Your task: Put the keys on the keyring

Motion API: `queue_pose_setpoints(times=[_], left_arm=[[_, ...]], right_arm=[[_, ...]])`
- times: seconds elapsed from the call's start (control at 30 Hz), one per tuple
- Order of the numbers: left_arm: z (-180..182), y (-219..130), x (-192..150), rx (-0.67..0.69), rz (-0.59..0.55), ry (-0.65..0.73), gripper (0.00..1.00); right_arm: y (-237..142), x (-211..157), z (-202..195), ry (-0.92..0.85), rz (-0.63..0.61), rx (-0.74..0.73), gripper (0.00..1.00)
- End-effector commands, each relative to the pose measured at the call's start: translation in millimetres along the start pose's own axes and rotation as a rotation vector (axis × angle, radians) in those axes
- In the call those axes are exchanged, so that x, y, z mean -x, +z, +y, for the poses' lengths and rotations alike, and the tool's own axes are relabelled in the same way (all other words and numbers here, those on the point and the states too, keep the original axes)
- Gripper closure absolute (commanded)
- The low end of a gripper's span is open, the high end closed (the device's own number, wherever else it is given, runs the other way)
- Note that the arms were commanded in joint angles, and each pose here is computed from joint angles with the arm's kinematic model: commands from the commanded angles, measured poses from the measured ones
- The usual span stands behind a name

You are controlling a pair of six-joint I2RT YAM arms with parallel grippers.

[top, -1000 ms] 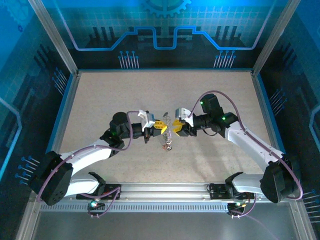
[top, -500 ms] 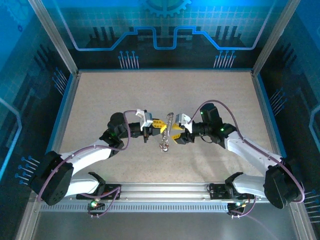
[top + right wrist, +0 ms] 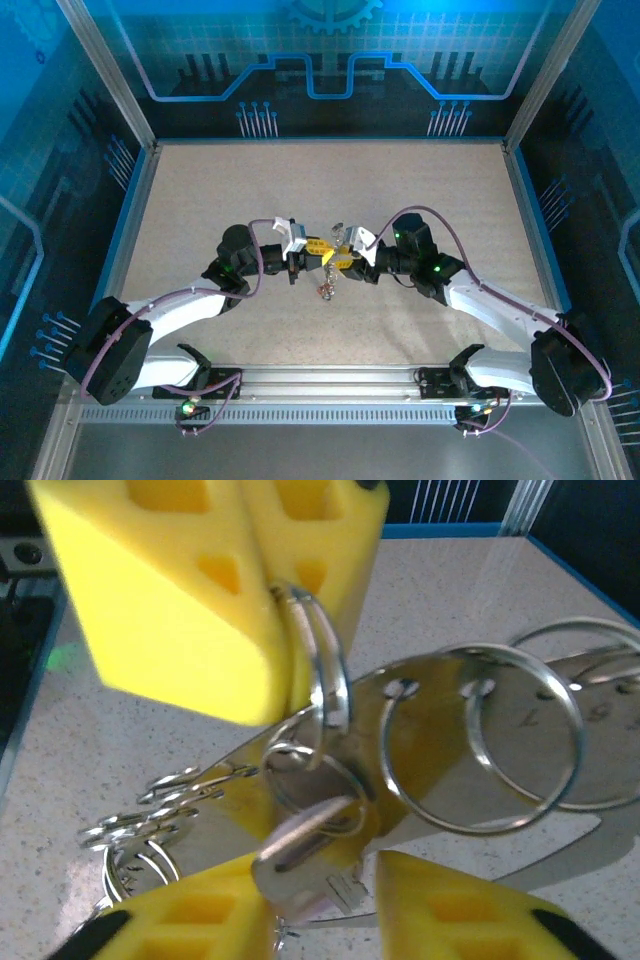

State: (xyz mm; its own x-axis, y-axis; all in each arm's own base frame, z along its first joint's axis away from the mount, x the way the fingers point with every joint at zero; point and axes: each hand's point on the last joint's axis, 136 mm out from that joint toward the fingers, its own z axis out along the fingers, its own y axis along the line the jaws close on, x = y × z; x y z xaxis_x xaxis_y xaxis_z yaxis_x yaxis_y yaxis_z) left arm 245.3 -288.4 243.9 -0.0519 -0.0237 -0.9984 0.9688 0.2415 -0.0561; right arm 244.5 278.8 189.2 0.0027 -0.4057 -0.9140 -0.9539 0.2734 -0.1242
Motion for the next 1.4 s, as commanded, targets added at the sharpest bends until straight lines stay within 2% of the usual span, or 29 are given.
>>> queue_pose_setpoints(times=[0.0,0.03,0.2,0.37,0.63,0.9,1.2,1.37], left_arm=[[1,0,15,-0.006,-0.049,0.035,1.00],[1,0,15,-0.006,-0.048,0.036,1.00],[2,0,16,0.003,-0.051,0.034,1.00],[4,-3,13,0.023,-0.051,0.029,1.00],[-2,-4,7,-0.009,-0.038,0.023,1.00],[-1,-3,-7,-0.008,0.008,0.017,1.00],[9,-2,-25,0.038,0.096,0.014,1.00],[14,-3,-28,0.066,0.116,0.002,1.00]], right_arm=[[-4,-1,3,-0.065,0.009,-0.005,0.78],[-4,-1,2,-0.073,0.008,-0.013,0.81],[-11,3,0,-0.122,-0.003,-0.047,0.85],[-19,5,4,-0.162,-0.014,-0.062,0.92],[-27,12,2,-0.183,0.046,-0.052,1.00],[-33,15,-8,-0.262,0.178,-0.052,1.00],[-33,23,-31,-0.539,0.460,-0.131,1.00],[-28,35,-38,-0.708,0.531,-0.158,1.00]])
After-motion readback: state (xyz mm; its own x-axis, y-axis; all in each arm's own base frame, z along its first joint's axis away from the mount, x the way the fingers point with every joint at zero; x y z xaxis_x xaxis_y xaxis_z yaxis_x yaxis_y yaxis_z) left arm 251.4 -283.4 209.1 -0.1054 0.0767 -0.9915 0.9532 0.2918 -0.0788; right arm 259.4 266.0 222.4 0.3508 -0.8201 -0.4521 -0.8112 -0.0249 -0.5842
